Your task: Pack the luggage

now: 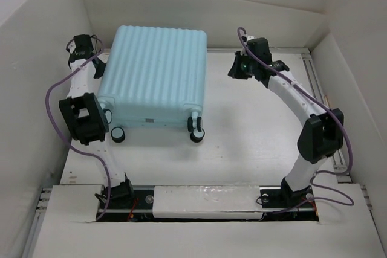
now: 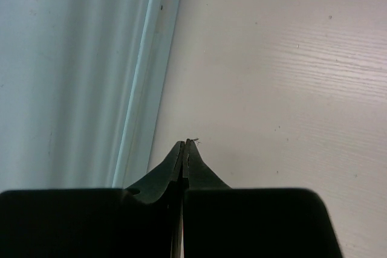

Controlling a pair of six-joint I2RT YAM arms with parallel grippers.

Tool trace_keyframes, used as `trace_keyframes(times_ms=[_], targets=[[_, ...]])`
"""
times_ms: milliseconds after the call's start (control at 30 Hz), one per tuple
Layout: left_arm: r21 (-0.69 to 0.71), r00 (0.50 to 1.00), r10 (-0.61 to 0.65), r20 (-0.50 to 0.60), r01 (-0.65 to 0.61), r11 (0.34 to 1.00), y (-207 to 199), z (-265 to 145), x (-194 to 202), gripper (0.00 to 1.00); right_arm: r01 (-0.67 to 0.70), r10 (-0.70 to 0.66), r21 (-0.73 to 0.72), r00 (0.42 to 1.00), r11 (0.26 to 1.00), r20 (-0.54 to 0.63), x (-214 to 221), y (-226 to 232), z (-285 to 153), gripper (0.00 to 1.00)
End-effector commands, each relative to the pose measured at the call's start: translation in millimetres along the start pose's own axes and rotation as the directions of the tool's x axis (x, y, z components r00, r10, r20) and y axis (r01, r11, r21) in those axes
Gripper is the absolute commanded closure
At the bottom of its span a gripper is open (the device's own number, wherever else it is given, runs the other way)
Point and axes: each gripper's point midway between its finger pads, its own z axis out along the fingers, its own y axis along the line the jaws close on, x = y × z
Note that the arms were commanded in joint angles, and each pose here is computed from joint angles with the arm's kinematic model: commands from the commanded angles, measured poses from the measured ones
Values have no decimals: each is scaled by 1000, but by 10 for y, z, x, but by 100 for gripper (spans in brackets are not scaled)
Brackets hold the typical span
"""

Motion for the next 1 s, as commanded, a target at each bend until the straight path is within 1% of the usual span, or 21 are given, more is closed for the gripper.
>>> trace_keyframes(times_ms=[0,67,133,167,233,267,300,367,467,500,600,633,667,700,733,767,800,833,867,933,967], targets=[[155,994,76,-75,-64,986,-283,-372,224,100,-5,7,-22,997,1000,72,-326,84,119,100],[162,984,136,-113,-116,980,-297,-390,510,100,-5,5,-2,999,1000,34,-236,58,348,100],[220,972,189,-140,-156,963,-417,-435,755,100,-2,1,14,1000,1000,31,-270,72,439,100],[238,955,230,-186,-183,954,-453,-497,1058,100,-5,4,33,1000,999,10,-189,6,544,100],[319,934,297,-201,-224,921,-602,-597,1345,100,-5,5,21,1000,1000,3,-159,11,611,100],[329,915,323,-241,-236,914,-551,-603,1609,100,-5,6,11,1000,1000,-8,-119,13,670,100],[397,902,354,-248,-239,886,-699,-775,1789,100,1,-1,0,1000,1000,-1,-124,68,678,100],[447,895,354,-270,-210,870,-783,-877,2006,100,1,-1,-7,1000,1000,-9,-108,75,717,100],[541,833,427,-353,-191,819,-843,-1201,2672,100,58,-59,-32,998,998,-25,-96,98,723,100],[542,820,432,-376,-183,820,-793,-1204,2750,100,59,-59,-32,998,998,-26,-103,106,684,100],[630,771,517,-372,-200,751,-938,-1668,3274,100,55,-55,45,998,997,-4,-204,-226,525,100],[657,723,556,-410,-189,730,-884,-1913,3640,100,49,-49,27,999,998,24,-297,-239,444,100],[669,701,570,-429,-177,722,-854,-2036,3808,100,35,-36,32,999,999,30,-359,-396,414,100],[692,694,580,-428,-161,704,-879,-2146,3955,100,32,-31,-29,999,999,36,-423,-338,381,100],[692,662,592,-459,-151,706,-756,-2224,4166,100,25,-26,-46,1000,999,-13,-329,-391,490,100],[707,633,605,-482,-127,696,-739,-2451,4384,100,35,-39,-77,998,996,-51,-275,-361,553,100],[717,621,614,-488,-116,688,-733,-2529,4501,100,31,-39,-94,995,995,-87,-244,-386,608,100],[724,605,625,-494,-113,681,-693,-2631,4581,100,59,-72,-148,994,987,-79,-378,-198,606,100],[746,588,651,-480,-117,656,-682,-2792,4679,100,49,-72,-139,983,989,-170,-136,-238,780,100],[743,570,662,-487,-128,657,-588,-2903,4751,100,89,-128,-221,977,971,-168,-130,138,851,100],[736,573,660,-486,-140,663,-555,-2935,4758,100,94,-142,-250,973,964,-184,-49,250,936,100]])
